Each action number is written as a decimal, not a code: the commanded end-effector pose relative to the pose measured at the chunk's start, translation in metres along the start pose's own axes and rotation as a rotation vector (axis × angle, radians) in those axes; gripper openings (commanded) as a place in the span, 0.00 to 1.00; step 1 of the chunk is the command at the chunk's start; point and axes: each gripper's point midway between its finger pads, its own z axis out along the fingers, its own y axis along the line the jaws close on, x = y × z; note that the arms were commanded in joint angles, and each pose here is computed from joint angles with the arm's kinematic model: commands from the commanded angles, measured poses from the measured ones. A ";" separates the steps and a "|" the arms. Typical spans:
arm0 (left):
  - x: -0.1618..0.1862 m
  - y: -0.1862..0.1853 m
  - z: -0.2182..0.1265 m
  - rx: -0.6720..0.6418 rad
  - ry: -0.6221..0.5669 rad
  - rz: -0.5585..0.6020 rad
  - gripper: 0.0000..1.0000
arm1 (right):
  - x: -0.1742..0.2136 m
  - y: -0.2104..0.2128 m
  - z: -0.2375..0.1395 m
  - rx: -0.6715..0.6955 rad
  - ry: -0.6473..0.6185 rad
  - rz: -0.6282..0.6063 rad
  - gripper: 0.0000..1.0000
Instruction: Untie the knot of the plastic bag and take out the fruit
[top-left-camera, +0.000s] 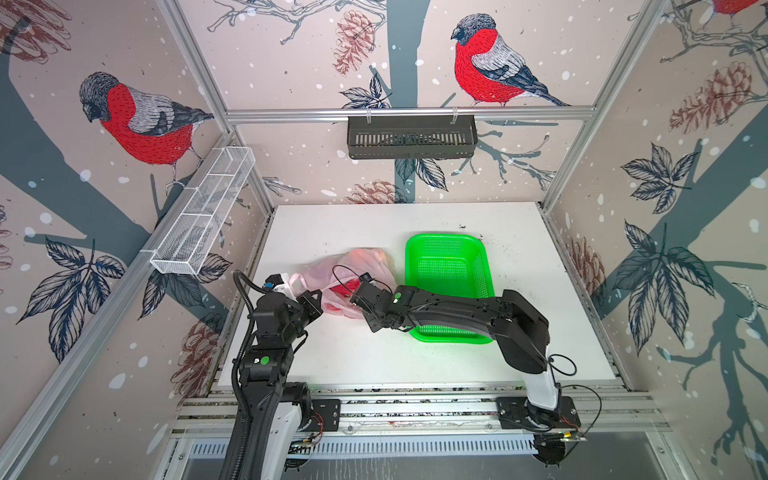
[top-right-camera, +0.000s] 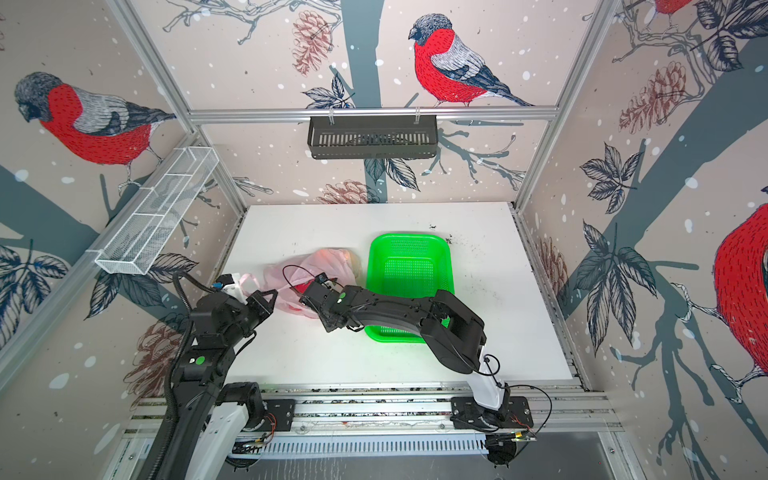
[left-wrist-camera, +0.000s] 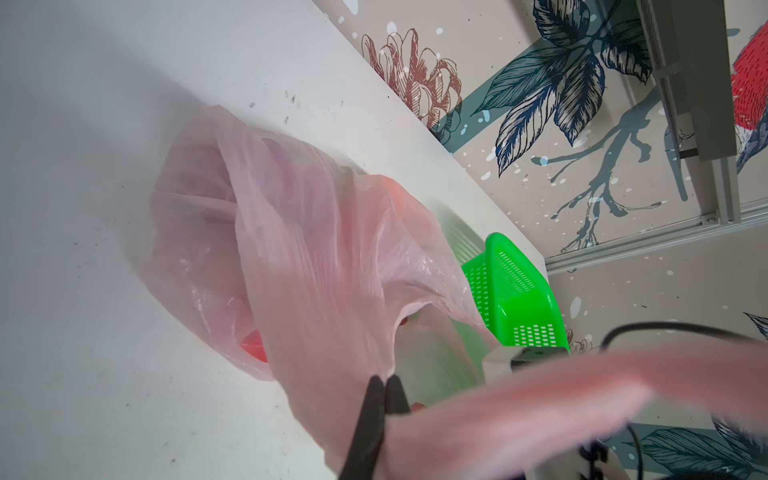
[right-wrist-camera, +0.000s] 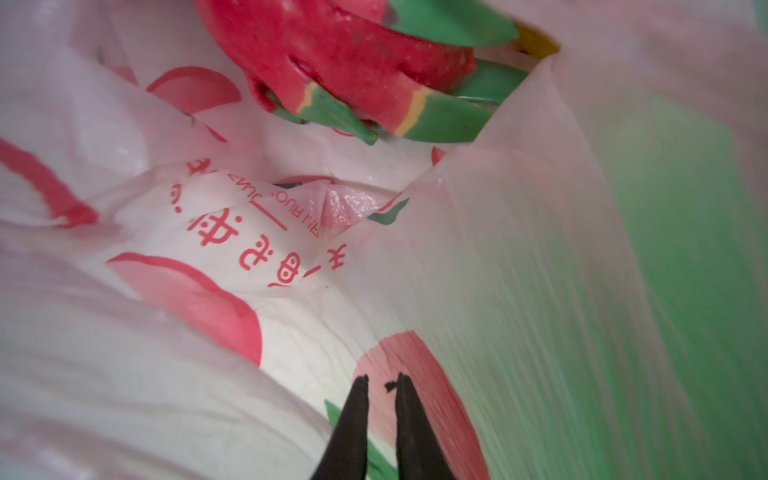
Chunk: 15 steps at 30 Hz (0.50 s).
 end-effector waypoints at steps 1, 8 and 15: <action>-0.015 0.000 -0.001 -0.024 -0.062 0.036 0.00 | -0.001 0.011 -0.014 -0.044 0.014 -0.033 0.17; -0.017 -0.003 0.006 -0.020 -0.045 0.043 0.00 | -0.066 0.021 -0.039 -0.017 -0.129 -0.269 0.22; -0.022 -0.007 -0.002 -0.029 -0.050 0.069 0.00 | -0.116 0.032 -0.030 -0.096 -0.173 -0.482 0.28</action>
